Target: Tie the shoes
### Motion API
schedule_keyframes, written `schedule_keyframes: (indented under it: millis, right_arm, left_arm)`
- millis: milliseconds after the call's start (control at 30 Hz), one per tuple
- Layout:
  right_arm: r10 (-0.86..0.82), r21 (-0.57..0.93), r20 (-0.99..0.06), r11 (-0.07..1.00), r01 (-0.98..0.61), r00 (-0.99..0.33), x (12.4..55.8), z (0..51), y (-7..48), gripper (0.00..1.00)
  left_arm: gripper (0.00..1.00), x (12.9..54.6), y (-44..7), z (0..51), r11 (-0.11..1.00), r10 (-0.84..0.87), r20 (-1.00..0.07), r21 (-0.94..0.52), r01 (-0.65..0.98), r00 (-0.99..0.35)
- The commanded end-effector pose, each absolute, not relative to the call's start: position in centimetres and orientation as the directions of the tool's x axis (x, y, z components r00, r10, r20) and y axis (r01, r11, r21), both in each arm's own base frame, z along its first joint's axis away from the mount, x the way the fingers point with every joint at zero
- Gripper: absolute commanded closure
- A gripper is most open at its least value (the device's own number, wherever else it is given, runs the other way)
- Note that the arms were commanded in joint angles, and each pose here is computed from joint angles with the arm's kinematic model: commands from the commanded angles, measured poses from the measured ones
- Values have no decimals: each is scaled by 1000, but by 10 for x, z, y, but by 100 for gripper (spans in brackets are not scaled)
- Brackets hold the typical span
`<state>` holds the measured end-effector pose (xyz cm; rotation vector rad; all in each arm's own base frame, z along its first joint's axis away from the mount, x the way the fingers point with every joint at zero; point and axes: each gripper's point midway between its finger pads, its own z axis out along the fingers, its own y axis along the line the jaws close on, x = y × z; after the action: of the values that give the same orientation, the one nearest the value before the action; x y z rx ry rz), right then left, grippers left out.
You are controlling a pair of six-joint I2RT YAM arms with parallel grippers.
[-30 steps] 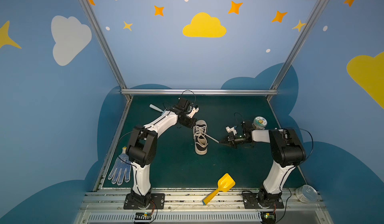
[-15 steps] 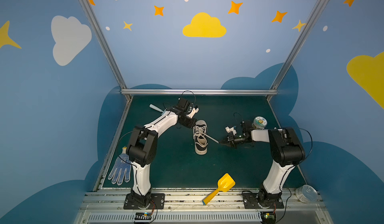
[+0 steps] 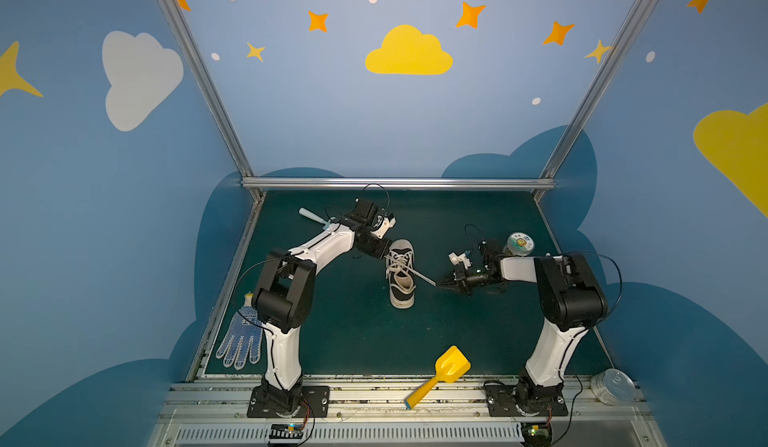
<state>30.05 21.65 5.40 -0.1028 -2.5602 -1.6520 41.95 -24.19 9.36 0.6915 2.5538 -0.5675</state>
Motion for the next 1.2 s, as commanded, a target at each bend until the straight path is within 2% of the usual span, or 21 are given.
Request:
schedule_keyframes:
  millis: [0, 100, 167, 300, 400, 500, 633, 700, 867, 933, 1167]
  right_arm:
    - [6, 894, 137, 429, 127, -991, 301, 54, 217, 88]
    - [1, 893, 128, 435, 116, -992, 300, 60, 215, 70]
    - [5, 892, 123, 437, 113, -992, 299, 63, 213, 62]
    - [15, 891, 121, 439, 116, -992, 295, 65, 206, 55]
    - [28, 890, 116, 440, 116, -993, 294, 67, 199, 54]
    - [34, 888, 113, 444, 116, -993, 296, 68, 195, 54]
    - [31, 887, 95, 450, 98, -995, 300, 76, 194, 58]
    - [30, 888, 83, 452, 87, -996, 302, 79, 193, 59]
    - [25, 889, 75, 451, 78, -997, 304, 83, 193, 61]
    - [22, 889, 73, 451, 75, -997, 304, 84, 192, 62]
    - [23, 892, 74, 445, 77, -997, 304, 85, 192, 64]
  left_arm:
    - [82, 426, -237, 104, 794, 359, -524, -263, 548, -772]
    - [58, 423, -238, 115, 786, 354, -545, -268, 558, -760]
    - [48, 421, -238, 129, 782, 342, -574, -266, 564, -744]
    - [39, 413, -236, 150, 782, 316, -609, -267, 563, -727]
    - [18, 403, -234, 163, 786, 308, -624, -259, 562, -718]
    - [18, 390, -238, 167, 782, 306, -634, -258, 567, -710]
    - [23, 372, -252, 153, 783, 359, -593, -229, 579, -721]
    - [29, 364, -262, 144, 778, 384, -566, -228, 586, -730]
    - [53, 354, -275, 119, 783, 429, -500, -208, 586, -752]
    - [59, 350, -281, 111, 779, 441, -479, -216, 589, -759]
    - [60, 351, -283, 93, 789, 453, -442, -207, 579, -774]
